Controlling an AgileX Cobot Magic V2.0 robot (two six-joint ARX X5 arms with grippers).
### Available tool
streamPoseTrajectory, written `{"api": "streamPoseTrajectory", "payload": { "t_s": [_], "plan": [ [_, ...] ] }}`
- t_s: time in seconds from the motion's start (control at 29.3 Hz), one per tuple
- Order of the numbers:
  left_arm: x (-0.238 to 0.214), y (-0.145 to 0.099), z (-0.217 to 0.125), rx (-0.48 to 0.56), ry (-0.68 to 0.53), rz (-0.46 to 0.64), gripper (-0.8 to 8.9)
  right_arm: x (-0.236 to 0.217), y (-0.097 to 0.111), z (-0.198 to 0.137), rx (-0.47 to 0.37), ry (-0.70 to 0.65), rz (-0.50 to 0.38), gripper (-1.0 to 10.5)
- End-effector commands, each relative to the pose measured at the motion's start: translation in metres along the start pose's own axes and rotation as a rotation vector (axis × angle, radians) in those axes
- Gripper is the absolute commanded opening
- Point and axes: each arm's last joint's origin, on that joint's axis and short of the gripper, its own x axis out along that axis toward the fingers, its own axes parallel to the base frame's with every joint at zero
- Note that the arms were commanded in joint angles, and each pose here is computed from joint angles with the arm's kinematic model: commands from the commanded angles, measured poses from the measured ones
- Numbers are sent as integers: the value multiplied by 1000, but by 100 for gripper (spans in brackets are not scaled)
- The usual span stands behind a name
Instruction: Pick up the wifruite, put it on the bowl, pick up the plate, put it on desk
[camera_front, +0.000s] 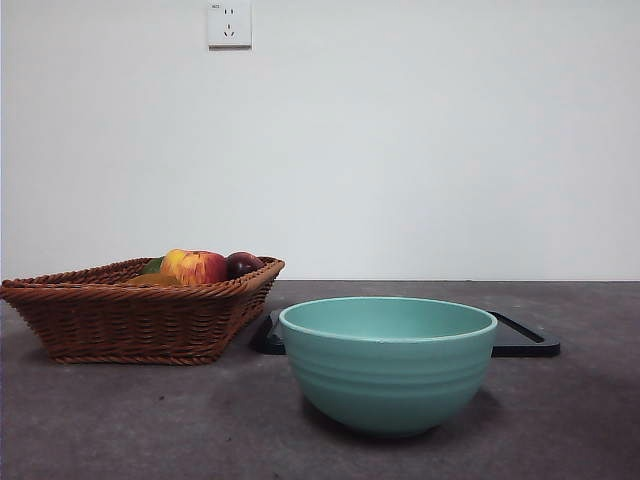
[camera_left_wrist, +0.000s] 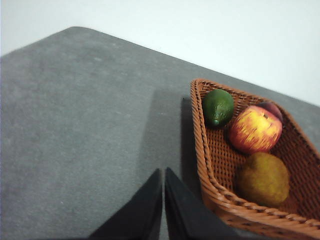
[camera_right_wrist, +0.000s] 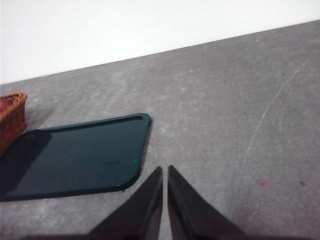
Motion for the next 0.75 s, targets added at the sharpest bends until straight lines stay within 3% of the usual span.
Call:
{"api": "streamPoseTrajectory", "payload": {
  "t_s": [0.03,0.51,0.75],
  "plan": [
    [1,1,-4,-77,17,9,8,-1,1,3,52,-11,5,8],
    [-21,-18,48,-92,-36,-53,10,-25,21,60,32,-156,51,8],
    [-32,-31,80,-47,9,-115,10,-35,34,96,-20,-90,65,8]
  ]
}}
